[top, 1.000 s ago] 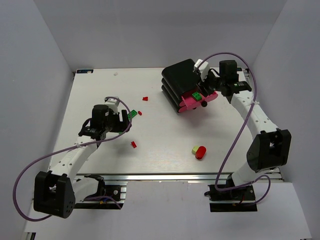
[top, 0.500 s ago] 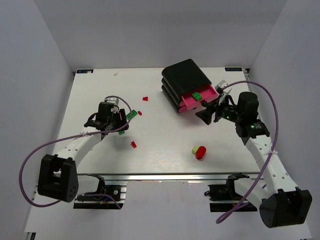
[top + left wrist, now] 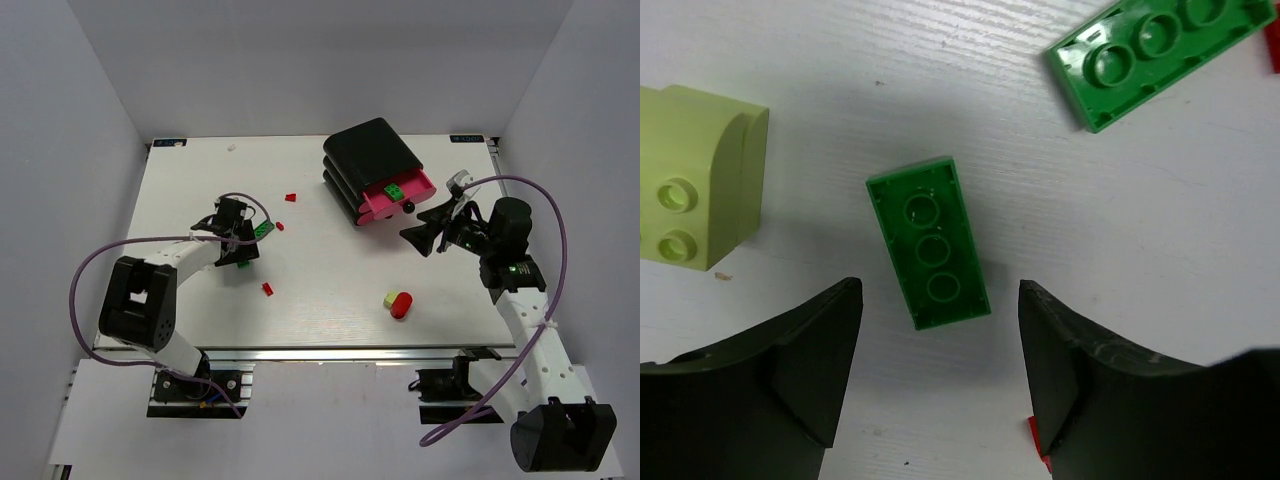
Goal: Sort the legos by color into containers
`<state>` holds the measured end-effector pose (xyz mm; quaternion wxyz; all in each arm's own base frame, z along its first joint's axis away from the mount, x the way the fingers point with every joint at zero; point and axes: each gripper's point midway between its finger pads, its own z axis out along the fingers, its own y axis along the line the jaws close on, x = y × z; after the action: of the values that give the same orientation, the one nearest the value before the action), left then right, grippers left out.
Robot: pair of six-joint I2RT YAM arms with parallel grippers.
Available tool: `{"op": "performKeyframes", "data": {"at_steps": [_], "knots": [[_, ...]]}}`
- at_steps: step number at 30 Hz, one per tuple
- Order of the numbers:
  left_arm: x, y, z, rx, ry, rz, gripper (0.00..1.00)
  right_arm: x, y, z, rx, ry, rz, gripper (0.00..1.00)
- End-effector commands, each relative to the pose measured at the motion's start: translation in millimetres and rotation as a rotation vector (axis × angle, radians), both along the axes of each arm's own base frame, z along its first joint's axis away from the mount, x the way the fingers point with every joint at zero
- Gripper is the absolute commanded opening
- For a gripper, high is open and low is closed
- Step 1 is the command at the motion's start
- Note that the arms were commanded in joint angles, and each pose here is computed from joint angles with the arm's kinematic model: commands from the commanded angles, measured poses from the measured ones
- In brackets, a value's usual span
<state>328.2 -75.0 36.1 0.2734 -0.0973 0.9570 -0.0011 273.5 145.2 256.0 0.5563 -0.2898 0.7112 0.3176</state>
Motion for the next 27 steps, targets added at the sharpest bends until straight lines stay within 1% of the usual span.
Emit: {"op": "performKeyframes", "data": {"at_steps": [1, 4, 5, 6, 8, 13, 17, 23, 24, 25, 27], "knots": [[7, 7, 3, 0.046, -0.027, 0.05, 0.73, -2, 0, 11, 0.025, -0.043, 0.023, 0.71], [4, 9, -5, 0.054, -0.015, 0.062, 0.68, -3, 0, 12, 0.03, -0.039, 0.023, 0.7], [5, 9, -6, 0.051, -0.015, 0.06, 0.62, -3, -1, 12, 0.032, -0.04, 0.022, 0.7], [5, 8, -7, 0.05, -0.014, 0.059, 0.59, -3, -1, 12, 0.035, -0.035, 0.021, 0.7], [5, 7, -8, 0.046, -0.013, 0.057, 0.56, -3, -1, 13, 0.041, -0.036, 0.019, 0.69], [5, 5, -12, 0.04, -0.003, 0.052, 0.56, -5, -4, 14, 0.051, -0.034, 0.018, 0.69], [4, 0, -13, 0.032, 0.004, 0.032, 0.53, -6, -4, 14, 0.057, -0.032, 0.024, 0.68], [5, -1, -16, 0.038, 0.022, 0.018, 0.53, -9, -1, 13, 0.062, -0.03, 0.043, 0.67], [5, -1, -16, 0.038, 0.023, 0.015, 0.46, -10, -1, 13, 0.062, -0.027, 0.045, 0.67], [7, -1, -12, 0.036, 0.012, 0.016, 0.41, -5, -9, 13, 0.062, -0.03, 0.014, 0.67], [9, -2, -5, 0.03, -0.008, 0.013, 0.32, -5, -9, 13, 0.062, -0.028, 0.016, 0.67]]}}
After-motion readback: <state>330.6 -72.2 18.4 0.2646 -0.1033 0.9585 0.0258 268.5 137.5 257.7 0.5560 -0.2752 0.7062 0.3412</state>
